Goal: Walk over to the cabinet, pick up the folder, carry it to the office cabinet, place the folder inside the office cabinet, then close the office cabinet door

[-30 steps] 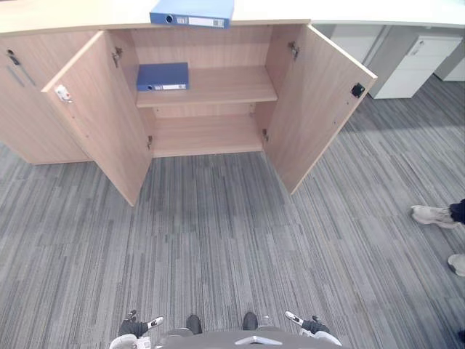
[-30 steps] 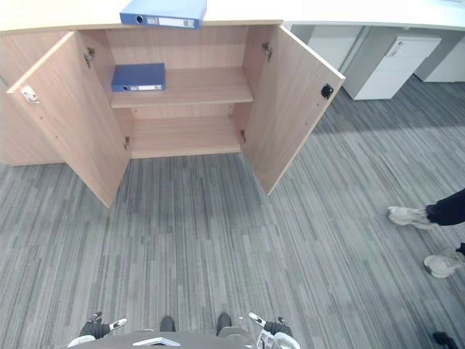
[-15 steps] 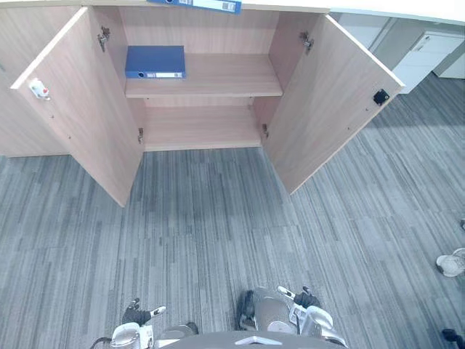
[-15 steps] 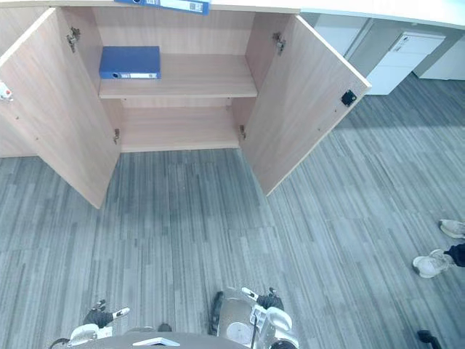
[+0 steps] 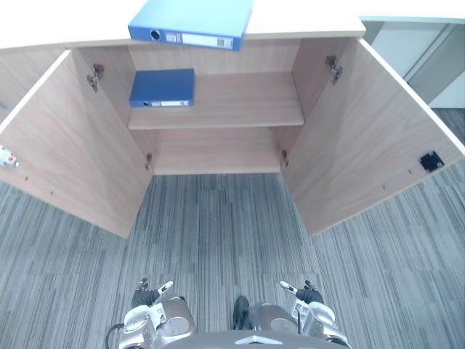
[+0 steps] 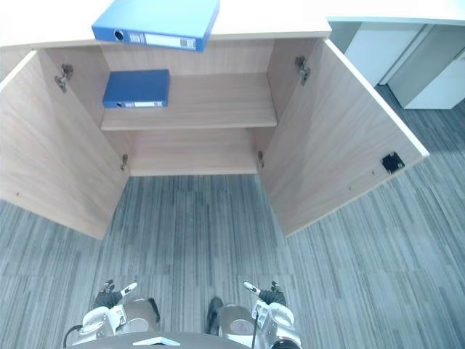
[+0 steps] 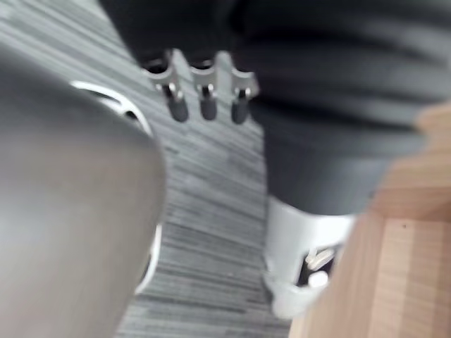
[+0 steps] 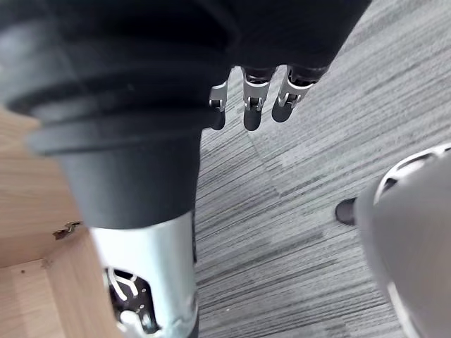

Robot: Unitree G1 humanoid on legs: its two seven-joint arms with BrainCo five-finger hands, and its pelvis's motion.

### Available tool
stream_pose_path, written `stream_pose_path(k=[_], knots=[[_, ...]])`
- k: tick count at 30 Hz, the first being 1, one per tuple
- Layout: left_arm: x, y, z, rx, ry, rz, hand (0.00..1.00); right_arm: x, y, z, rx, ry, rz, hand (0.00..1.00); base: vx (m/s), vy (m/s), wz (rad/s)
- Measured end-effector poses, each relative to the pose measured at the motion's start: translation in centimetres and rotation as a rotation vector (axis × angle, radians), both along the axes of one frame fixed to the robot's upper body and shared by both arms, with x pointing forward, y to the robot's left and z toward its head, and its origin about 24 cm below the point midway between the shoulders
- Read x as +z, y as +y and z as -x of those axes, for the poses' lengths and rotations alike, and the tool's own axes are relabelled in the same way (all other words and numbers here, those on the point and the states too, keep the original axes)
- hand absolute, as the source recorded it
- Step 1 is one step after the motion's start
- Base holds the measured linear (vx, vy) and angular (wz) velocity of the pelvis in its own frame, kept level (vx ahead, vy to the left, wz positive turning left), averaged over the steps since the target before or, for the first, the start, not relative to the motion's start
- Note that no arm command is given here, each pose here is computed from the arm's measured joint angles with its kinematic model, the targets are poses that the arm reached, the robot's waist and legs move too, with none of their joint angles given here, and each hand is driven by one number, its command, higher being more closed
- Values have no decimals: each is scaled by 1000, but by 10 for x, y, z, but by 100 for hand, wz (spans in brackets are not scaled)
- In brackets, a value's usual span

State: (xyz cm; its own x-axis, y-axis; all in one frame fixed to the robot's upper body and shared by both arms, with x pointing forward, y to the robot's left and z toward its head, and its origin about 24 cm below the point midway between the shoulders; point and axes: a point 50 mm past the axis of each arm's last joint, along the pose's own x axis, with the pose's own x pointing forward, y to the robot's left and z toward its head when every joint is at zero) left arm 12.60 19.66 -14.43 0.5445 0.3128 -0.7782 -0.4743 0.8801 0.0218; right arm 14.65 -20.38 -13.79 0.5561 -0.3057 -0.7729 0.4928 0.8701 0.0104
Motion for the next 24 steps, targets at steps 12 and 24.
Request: stream_pose_path(k=[12,24], knots=[[-4,6,6,-38,52,-15,0,-11,11,22,-17,71,-29,0,378,193,-40],[-11,-2,18,7,100,28,0,-10,-2,32,-33,80,1,0,318,-89,29]])
